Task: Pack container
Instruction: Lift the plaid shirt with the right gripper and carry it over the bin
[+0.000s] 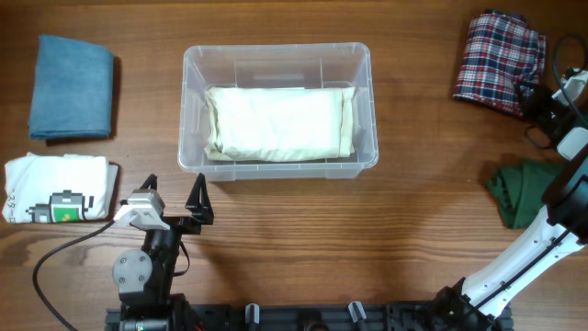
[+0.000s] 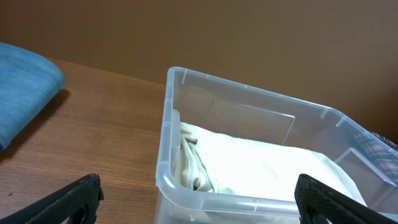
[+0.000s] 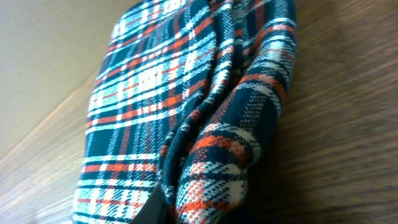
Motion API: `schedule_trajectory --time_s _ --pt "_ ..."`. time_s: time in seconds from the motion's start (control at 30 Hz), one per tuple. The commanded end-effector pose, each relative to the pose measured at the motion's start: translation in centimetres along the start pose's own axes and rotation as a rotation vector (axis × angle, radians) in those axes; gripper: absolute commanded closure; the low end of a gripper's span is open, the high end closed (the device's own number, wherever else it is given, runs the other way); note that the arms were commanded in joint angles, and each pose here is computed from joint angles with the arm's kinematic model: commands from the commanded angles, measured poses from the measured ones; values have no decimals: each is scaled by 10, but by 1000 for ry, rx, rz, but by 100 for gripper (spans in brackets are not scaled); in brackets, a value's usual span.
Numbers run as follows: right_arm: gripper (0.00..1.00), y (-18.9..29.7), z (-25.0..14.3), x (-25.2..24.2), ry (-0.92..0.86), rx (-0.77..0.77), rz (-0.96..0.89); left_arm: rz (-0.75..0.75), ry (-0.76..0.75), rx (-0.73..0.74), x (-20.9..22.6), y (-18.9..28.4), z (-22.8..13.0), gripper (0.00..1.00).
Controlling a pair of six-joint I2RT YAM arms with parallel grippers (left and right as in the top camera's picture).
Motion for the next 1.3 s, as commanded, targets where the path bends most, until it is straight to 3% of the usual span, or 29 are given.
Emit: schedule_trajectory --time_s 0.0,0.3,0.63,1.0,1.27 --pt "96 9 14 30 44 8 147 3 -16 1 0 0 -1 0" --pt "96 63 69 142 167 -99 261 3 -16 1 0 0 -1 0" --pt "96 108 62 269 262 -18 524 3 -16 1 0 0 -1 0" --pt "96 135 -14 433 355 184 879 3 -16 1 0 0 -1 0" --pt "96 112 -108 509 489 209 857 3 -16 1 0 0 -1 0"
Point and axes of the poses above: each gripper's point midway between its finger pads, its own y axis back along the fingers, its own x axis along the line the jaws close on, z = x × y, the point moved 10 cm from there along y, back along the fingers, and after that the axes turned 7 degrees about -y, right-handed, at the moved point
